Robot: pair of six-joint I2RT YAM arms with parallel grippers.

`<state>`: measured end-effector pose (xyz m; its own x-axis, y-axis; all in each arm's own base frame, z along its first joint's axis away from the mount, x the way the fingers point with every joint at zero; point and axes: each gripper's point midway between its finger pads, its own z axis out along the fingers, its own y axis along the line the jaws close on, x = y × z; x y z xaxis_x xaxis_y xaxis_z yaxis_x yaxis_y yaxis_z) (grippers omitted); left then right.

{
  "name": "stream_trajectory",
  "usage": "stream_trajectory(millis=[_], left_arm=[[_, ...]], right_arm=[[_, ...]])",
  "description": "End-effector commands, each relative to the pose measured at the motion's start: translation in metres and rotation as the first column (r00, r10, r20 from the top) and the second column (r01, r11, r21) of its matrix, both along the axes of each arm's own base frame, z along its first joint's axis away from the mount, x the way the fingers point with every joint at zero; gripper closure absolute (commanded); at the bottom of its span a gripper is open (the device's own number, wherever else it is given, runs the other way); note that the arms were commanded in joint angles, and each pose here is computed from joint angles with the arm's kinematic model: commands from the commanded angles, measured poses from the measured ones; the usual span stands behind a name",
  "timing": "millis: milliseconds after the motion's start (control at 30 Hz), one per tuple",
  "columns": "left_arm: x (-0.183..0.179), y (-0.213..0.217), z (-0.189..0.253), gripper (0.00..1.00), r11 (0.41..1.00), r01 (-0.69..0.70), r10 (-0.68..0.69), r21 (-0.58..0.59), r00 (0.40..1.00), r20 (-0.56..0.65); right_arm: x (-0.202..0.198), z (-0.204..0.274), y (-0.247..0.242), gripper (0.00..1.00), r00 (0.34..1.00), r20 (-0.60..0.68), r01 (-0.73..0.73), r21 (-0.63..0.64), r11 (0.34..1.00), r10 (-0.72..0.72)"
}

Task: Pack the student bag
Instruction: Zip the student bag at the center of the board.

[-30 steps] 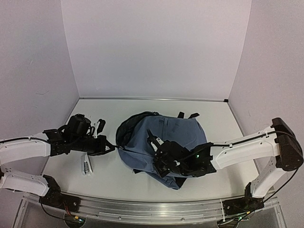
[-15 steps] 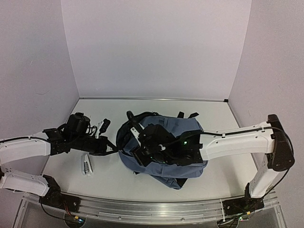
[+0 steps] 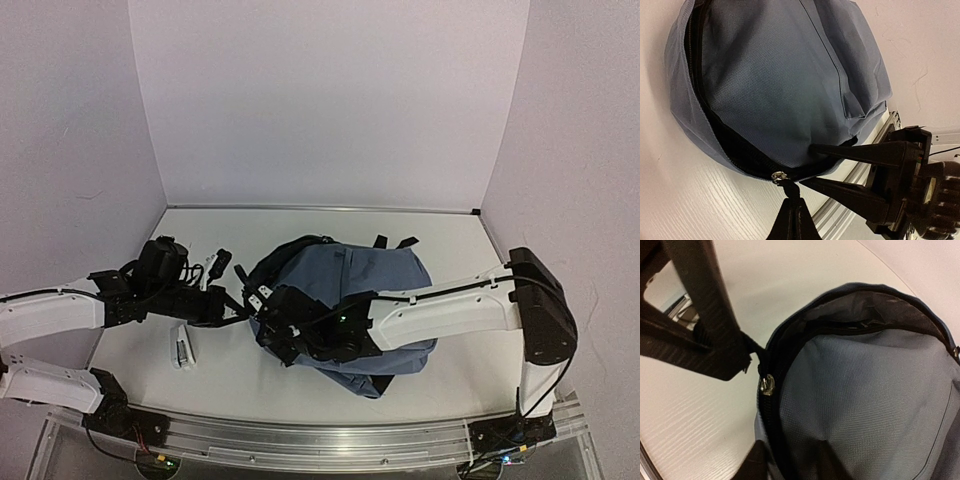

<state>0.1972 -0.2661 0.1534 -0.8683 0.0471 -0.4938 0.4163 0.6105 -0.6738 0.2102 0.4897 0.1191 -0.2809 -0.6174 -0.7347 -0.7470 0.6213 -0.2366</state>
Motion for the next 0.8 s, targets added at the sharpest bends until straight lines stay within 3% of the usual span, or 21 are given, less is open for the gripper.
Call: stream_trajectory(millis=[0, 100, 367, 767], left_arm=[[0.014, -0.001, 0.026, 1.00, 0.999, -0.040, 0.042, -0.033, 0.997, 0.064], [0.028, 0.013, 0.018, 1.00, 0.987, -0.155, 0.152, 0.042, 0.986, 0.066], [0.060, 0.038, 0.021, 1.00, 0.938, -0.335, 0.326, 0.093, 0.940, 0.098], [0.120, 0.060, 0.029, 1.00, 0.906, -0.415, 0.405, 0.083, 0.907, 0.116]], right_arm=[[0.005, 0.012, 0.006, 0.89, 0.998, 0.049, 0.034, 0.025, 0.999, -0.035], [-0.003, 0.017, -0.001, 1.00, 0.998, 0.054, 0.033, 0.030, 0.999, -0.035], [-0.041, 0.028, -0.026, 1.00, 0.999, 0.021, 0.029, 0.067, 0.997, -0.030], [-0.078, 0.014, -0.076, 1.00, 0.995, -0.045, 0.092, 0.030, 0.995, -0.090]])
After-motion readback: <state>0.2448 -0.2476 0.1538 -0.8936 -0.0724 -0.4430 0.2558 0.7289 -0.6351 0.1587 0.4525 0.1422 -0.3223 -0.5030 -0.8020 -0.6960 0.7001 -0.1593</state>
